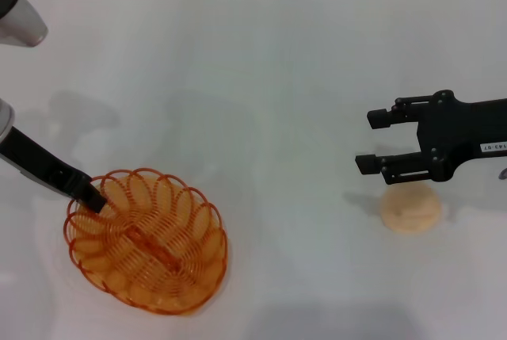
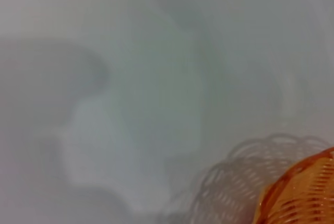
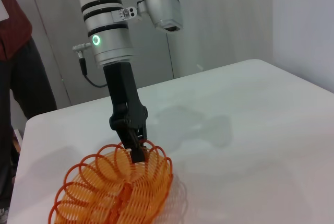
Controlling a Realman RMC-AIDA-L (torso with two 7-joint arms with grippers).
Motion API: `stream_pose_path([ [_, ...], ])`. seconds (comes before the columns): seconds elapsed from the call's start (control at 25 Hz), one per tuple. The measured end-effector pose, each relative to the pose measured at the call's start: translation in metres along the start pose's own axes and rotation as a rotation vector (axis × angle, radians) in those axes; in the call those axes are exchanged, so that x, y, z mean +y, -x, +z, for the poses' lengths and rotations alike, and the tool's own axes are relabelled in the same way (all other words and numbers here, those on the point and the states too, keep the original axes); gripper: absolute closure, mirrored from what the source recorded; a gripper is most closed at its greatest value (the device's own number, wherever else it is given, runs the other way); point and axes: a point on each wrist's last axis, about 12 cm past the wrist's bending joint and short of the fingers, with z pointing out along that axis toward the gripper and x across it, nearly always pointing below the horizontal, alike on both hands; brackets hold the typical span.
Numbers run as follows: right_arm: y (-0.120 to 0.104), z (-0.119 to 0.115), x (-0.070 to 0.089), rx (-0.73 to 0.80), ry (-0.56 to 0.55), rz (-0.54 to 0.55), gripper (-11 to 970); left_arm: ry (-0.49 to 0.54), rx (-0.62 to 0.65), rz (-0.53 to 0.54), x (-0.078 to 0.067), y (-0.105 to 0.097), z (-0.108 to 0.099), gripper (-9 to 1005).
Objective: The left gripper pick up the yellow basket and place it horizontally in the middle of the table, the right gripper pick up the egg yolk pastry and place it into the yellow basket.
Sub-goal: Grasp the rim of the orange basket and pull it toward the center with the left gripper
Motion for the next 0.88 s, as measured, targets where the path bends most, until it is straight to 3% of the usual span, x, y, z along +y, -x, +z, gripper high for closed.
stream_pose_path([
  [0.52, -0.001, 0.0, 0.0, -0.002, 0.0, 0.006, 235, -0.021, -0.057, 0.005, -0.001, 0.005, -0.006, 904],
  [0.88, 0.004, -0.006, -0.001, -0.035, -0.005, 0.005, 235, -0.044, -0.182, -0.084, 0.004, 0.01, -0.018, 910],
])
